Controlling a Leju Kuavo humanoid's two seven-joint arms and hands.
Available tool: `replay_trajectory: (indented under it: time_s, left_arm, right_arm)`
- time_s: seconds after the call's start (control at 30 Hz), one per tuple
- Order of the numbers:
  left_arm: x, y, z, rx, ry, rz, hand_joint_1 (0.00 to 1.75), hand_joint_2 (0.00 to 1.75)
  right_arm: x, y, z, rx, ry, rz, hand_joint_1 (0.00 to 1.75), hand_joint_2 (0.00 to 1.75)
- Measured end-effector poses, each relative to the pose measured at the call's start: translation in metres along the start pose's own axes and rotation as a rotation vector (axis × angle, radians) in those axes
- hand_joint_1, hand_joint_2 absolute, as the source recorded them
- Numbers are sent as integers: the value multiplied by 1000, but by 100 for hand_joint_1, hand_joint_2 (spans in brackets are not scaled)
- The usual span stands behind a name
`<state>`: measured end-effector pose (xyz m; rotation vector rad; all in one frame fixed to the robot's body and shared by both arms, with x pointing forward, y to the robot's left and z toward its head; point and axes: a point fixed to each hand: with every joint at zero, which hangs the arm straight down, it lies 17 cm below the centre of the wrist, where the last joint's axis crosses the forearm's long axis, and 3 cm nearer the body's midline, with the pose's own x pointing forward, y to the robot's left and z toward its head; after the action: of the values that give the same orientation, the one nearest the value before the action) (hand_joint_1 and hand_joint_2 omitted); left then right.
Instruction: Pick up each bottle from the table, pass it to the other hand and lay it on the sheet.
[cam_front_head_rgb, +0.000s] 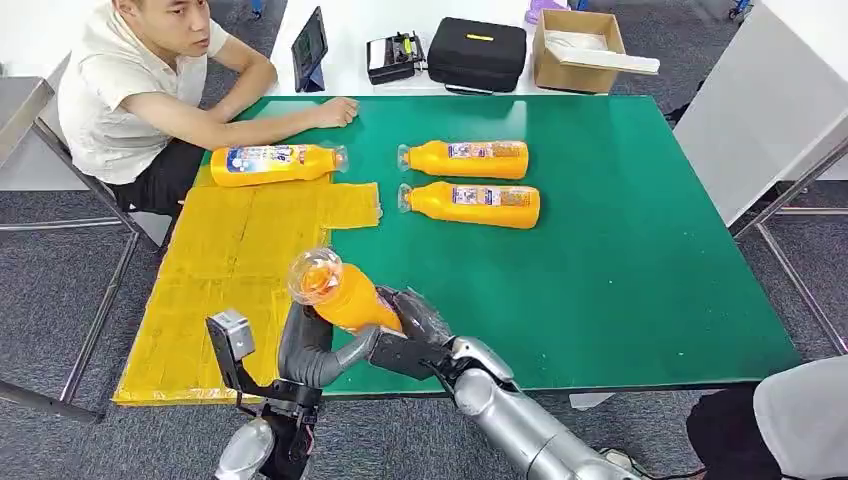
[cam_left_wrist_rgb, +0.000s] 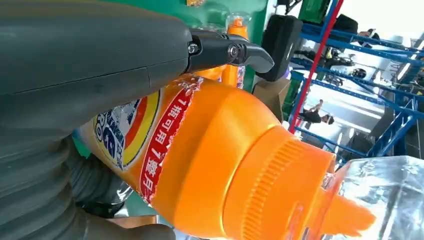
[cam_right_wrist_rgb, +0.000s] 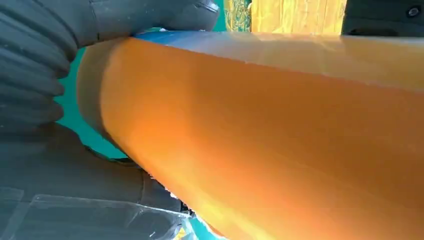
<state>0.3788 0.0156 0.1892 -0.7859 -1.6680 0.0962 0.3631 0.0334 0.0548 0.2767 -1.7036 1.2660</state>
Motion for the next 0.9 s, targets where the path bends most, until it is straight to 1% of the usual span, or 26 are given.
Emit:
replay_trajectory:
  time_s: [0.13, 0.3, 0.33, 0.37, 0.4, 0.8, 0.83, 0.87, 0.9]
  left_arm:
    - [-1, 7, -3, 20, 10, 6, 0, 175]
    - [5, 17, -10, 59, -20, -63, 0, 175]
    - [5, 19, -11, 65, -22, -63, 9, 175]
    - [6, 19, -12, 68, -23, -63, 166, 175]
    - [6, 20, -12, 70, -24, -66, 175, 175]
    - [12, 28, -21, 107, -60, -216, 175, 175]
    - [13, 29, -22, 109, -63, -223, 175, 175]
    - [13, 29, -22, 109, -65, -228, 175, 175]
    - [13, 29, -23, 109, -67, -232, 175, 175]
  right_arm:
    - [-2, 0, -2, -3, 11, 47, 175, 175]
    - [-6, 3, -4, -9, 48, 113, 175, 175]
    - [-6, 3, -5, -12, 52, 122, 175, 175]
    - [-6, 4, -5, -8, 54, 127, 175, 175]
    - [-6, 5, -6, -7, 55, 128, 175, 175]
    - [-7, -5, -11, -56, 84, 140, 175, 175]
    - [-6, -5, -12, -57, 84, 140, 164, 175]
    - [-6, -5, -12, -59, 84, 138, 65, 175]
    - [-6, -5, -12, -60, 84, 135, 0, 175]
